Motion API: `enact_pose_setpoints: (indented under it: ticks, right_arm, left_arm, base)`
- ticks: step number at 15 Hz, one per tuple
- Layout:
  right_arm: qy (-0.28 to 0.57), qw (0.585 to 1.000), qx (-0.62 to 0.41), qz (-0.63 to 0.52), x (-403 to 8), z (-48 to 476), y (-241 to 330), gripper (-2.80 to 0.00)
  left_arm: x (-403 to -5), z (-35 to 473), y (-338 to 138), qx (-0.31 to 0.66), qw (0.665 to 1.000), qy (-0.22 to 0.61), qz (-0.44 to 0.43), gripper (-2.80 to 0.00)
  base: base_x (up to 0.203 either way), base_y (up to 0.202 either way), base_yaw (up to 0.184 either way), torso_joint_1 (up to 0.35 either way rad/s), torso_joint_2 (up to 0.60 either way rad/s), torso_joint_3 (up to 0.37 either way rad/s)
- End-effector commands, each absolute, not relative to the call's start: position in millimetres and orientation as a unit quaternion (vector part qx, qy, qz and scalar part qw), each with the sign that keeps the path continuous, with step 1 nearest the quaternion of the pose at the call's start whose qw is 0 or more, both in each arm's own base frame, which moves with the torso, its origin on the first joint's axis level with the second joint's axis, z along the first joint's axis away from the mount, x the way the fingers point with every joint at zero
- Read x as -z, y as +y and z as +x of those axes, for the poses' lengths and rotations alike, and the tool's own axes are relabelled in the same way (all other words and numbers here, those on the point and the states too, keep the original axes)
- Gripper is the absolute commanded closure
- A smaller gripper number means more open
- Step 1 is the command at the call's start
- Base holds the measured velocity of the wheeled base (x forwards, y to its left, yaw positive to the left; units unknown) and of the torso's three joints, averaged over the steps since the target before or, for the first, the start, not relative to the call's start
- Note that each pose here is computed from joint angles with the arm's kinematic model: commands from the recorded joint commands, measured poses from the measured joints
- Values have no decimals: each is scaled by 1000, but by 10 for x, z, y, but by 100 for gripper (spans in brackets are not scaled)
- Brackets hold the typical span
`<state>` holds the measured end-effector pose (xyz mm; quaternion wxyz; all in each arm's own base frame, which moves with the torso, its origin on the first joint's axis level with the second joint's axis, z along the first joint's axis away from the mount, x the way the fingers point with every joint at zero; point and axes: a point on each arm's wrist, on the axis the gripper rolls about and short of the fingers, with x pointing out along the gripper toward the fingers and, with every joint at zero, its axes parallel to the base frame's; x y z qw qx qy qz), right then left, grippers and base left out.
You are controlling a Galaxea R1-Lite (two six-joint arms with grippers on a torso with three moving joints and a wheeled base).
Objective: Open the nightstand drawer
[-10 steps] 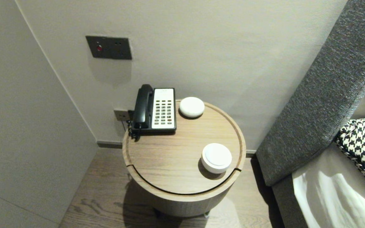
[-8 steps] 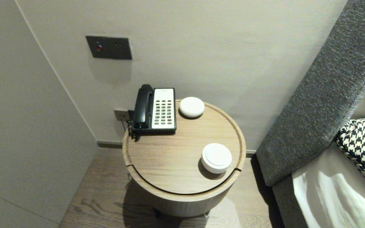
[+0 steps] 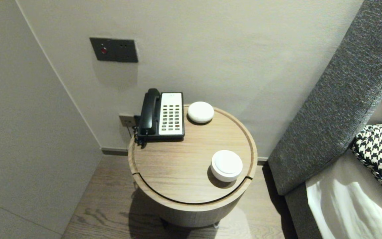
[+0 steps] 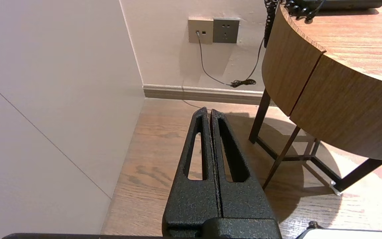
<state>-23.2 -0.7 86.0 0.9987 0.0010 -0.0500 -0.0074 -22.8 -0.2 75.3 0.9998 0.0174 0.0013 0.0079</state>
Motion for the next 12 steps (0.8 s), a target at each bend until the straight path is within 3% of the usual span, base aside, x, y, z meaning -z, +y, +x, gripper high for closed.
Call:
enact_pose_setpoints:
  ticks: [1, 4, 12]
  right_arm:
    - [-20, 1000, 7, 0, -752, -204, -7, 0]
    - [6, 1000, 3, -2, -772, -222, -6, 0]
    - [48, 999, -16, 19, -1628, 39, 5, 0]
  left_arm:
    - [-752, -228, -2, -8, 1000, 2, 18, 0]
    - [-753, -228, -2, -8, 1000, 1, 18, 0]
    - [-752, -228, -2, -8, 1000, 1, 18, 0]
  base:
    - [0, 0, 0, 0, 0, 0]
    - [0, 0, 0, 0, 0, 0]
    - [0, 0, 0, 0, 0, 0]
